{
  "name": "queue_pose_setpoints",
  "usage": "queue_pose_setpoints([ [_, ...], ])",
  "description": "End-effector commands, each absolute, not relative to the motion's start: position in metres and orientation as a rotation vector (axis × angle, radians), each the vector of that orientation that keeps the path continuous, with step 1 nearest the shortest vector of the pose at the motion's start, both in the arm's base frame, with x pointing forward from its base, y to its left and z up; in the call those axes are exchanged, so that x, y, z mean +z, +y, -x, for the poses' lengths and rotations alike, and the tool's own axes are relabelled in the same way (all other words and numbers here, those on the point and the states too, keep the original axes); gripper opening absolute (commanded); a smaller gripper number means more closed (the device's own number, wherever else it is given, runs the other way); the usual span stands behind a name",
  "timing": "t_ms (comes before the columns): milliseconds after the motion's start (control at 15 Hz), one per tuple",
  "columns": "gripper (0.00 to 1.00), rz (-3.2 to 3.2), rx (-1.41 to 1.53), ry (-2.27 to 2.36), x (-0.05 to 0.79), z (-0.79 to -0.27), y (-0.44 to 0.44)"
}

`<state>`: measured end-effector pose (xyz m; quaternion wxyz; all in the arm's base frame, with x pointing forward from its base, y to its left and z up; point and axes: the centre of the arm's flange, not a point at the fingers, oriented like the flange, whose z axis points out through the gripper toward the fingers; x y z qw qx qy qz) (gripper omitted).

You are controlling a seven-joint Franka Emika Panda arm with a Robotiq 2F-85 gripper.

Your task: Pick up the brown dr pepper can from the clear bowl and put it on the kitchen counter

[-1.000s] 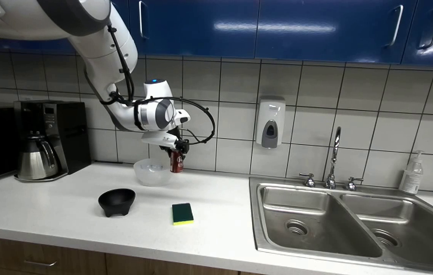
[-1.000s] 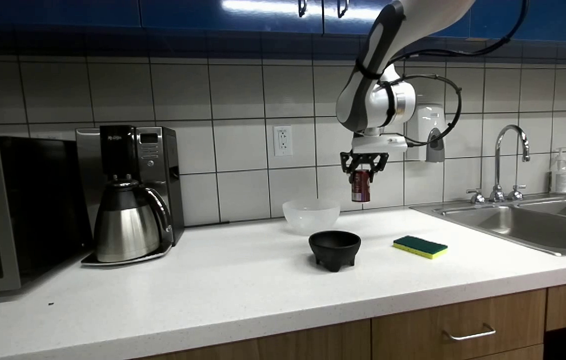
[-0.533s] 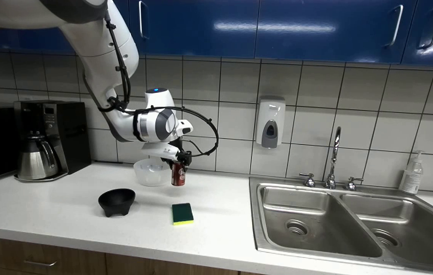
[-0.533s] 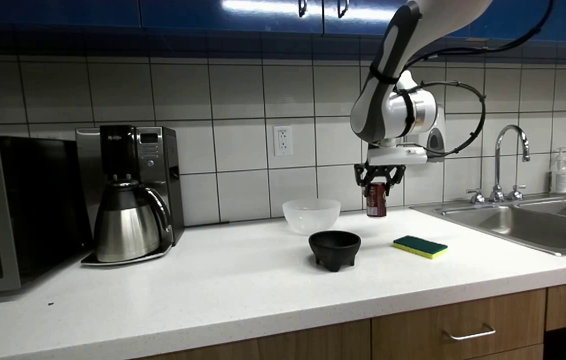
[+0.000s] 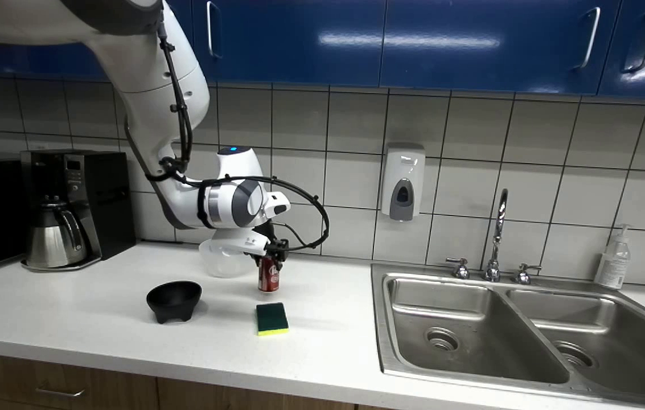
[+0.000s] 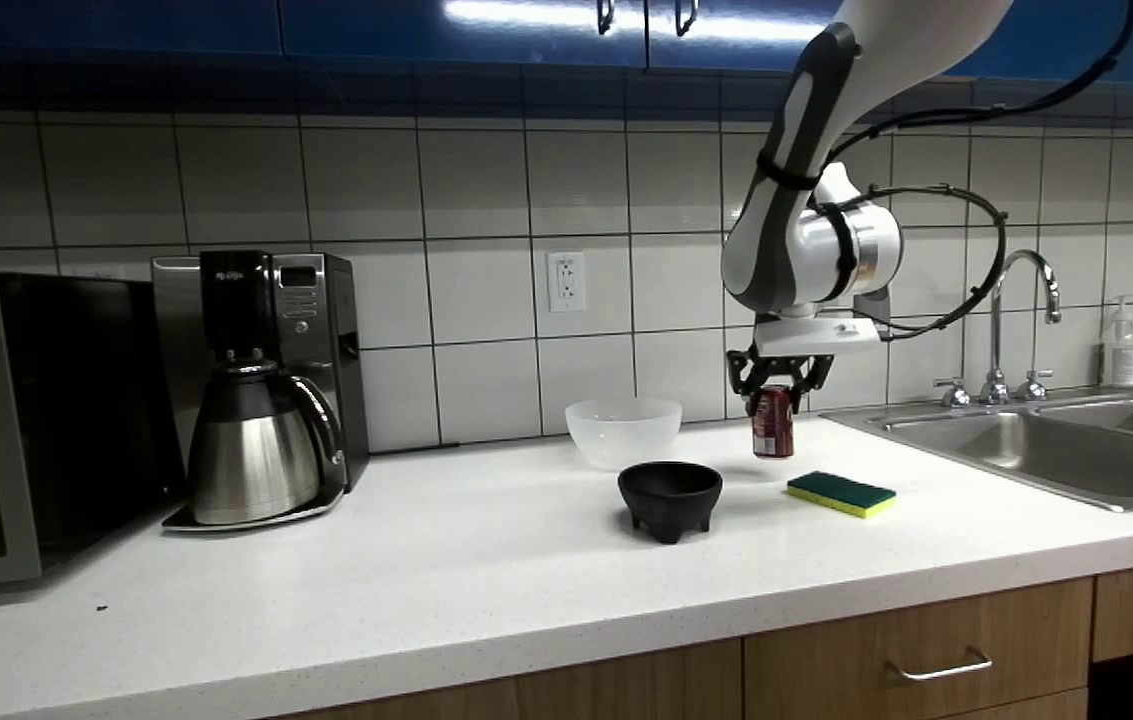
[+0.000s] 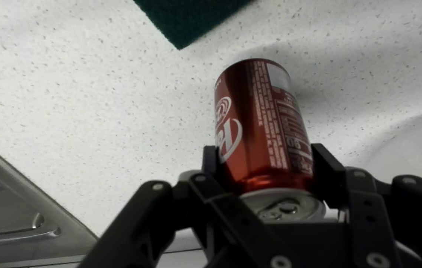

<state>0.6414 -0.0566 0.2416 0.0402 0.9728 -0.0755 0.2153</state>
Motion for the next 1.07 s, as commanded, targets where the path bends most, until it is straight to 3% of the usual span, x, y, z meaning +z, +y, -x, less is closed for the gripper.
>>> queue_pose_setpoints([
  [0, 0.38, -2.961, 0.701, -0.202, 0.241, -0.632, -0.057],
  [1000, 0.38, -2.952, 0.742, -0.209, 0.209, -0.639, -0.055],
])
